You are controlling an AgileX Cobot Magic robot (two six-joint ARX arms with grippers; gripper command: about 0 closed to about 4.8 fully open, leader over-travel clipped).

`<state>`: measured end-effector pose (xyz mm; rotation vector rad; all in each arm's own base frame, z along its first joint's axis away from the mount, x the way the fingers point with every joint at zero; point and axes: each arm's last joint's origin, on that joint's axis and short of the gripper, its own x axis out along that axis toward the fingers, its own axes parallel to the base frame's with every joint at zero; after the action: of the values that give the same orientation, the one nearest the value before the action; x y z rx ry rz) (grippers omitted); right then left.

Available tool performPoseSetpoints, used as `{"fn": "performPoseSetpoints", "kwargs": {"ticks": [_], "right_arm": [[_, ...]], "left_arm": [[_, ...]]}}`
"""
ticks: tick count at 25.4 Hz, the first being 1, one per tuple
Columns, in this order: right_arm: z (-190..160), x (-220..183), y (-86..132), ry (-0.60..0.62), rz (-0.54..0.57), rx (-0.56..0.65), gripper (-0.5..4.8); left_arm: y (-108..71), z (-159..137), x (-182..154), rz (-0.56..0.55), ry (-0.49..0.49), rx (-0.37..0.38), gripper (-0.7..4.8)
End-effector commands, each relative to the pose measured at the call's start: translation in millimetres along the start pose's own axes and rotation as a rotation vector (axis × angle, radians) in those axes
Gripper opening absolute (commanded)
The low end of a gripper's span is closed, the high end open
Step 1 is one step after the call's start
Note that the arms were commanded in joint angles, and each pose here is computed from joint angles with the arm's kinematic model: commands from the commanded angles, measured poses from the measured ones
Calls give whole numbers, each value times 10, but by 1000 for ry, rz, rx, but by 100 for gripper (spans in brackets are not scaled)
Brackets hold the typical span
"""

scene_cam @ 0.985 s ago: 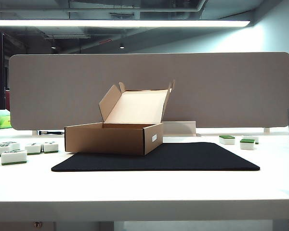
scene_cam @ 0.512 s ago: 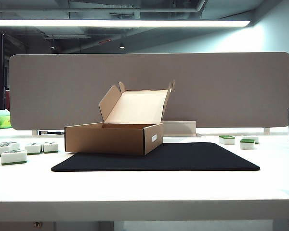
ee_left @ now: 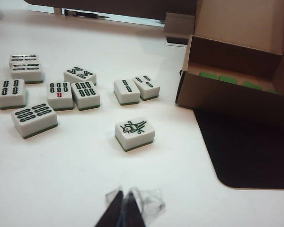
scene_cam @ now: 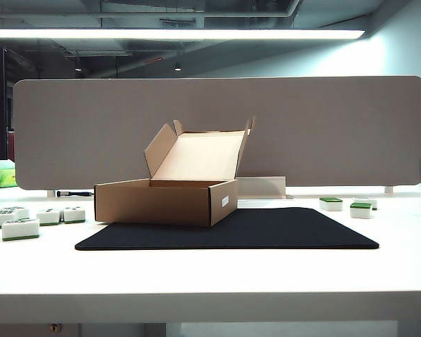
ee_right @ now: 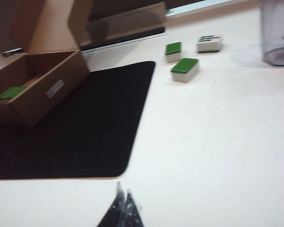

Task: Pick up four mahjong tiles and put them into the paper box.

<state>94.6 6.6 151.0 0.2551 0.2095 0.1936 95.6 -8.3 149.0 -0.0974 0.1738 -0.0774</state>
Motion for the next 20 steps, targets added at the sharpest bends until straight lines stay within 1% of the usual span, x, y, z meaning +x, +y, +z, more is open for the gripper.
{"fn": "performPoseSetpoints", "kwargs": {"ticks": [1, 4, 7, 8, 9, 10, 13, 15, 18, 20], "right_arm": [[17, -1, -2, -44, -89, -20, -1], [18, 0, 0, -51, -114, -25, -1], [27, 1, 9, -56, -89, -45, -1], [38, 1, 19, -65, -62, -47, -1], [65, -1, 37, -87, -22, -53, -1], [92, -3, 47, -114, -6, -57, -1], [173, -16, 65, -200, 2, -71, -1], [204, -23, 65, -238, -18, -75, -1], [185, -16, 54, -230, -34, -72, -1], [136, -1, 39, -199, -42, -67, -1]], "left_arm": [[0, -15, 2, -3, 12, 0, -6], [0, -15, 2, -3, 12, 0, -6], [0, -15, 2, -3, 12, 0, -6], [0, -15, 2, -3, 12, 0, -6], [0, -15, 2, -3, 12, 0, -6], [0, -15, 2, -3, 12, 0, -6], [0, -15, 2, -3, 12, 0, -6], [0, -15, 2, -3, 12, 0, -6], [0, -15, 2, -3, 12, 0, -6], [0, -15, 2, -3, 12, 0, -6]]}}
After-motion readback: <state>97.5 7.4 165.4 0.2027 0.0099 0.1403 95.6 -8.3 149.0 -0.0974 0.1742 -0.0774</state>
